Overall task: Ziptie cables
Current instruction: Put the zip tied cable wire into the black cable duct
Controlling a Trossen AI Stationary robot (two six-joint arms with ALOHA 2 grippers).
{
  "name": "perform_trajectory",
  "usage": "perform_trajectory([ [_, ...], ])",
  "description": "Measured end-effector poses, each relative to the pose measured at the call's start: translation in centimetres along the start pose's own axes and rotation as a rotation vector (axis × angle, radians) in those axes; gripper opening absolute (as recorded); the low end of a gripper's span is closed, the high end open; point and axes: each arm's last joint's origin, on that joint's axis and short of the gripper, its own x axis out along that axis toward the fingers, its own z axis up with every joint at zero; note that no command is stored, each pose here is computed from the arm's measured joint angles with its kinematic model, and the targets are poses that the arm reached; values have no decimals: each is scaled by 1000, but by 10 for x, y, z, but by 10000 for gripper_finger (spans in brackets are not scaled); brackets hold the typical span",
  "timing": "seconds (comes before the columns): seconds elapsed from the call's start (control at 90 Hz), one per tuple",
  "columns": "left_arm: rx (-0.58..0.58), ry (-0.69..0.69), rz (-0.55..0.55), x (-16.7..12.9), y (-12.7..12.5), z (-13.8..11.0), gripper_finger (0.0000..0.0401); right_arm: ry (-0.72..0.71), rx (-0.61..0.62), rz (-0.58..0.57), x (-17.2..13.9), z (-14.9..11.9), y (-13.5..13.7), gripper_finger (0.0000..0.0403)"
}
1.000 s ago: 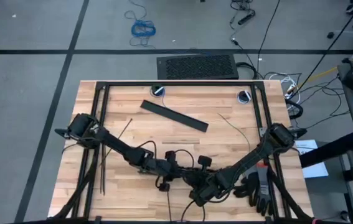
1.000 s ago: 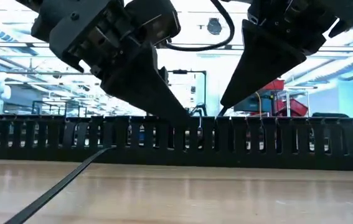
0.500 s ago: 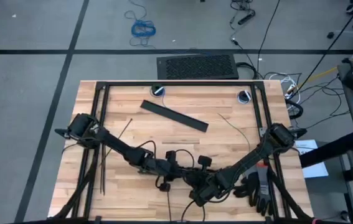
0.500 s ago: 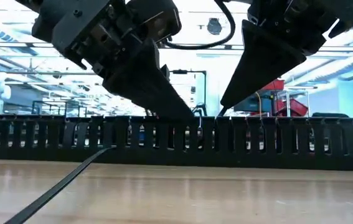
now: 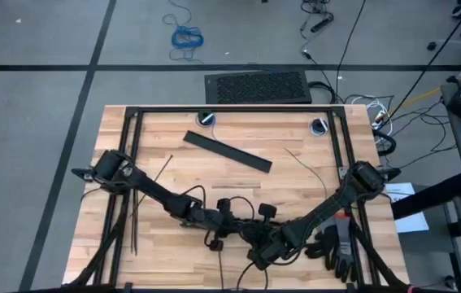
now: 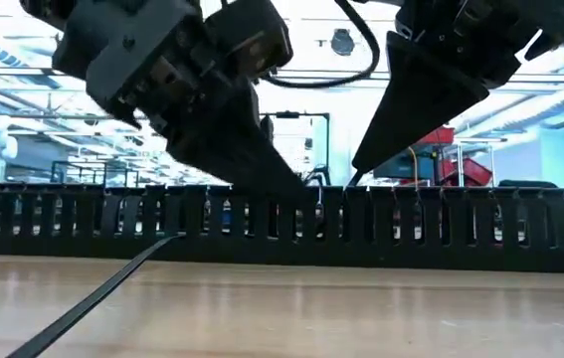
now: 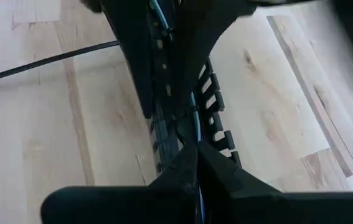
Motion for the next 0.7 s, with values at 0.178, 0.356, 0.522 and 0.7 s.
perform_trajectory([
  [0.178,2,-16,-3,0,0,2,84,0,0,1,0,0,0,0],
  [0.356,4,-18,-3,0,0,2,84,1,0,1,0,0,0,0],
  [0.522,5,-18,-3,0,0,2,84,2,0,2,0,0,0,0],
  [0.7,6,-10,-2,0,0,1,61,11,0,12,0,0,0,0],
])
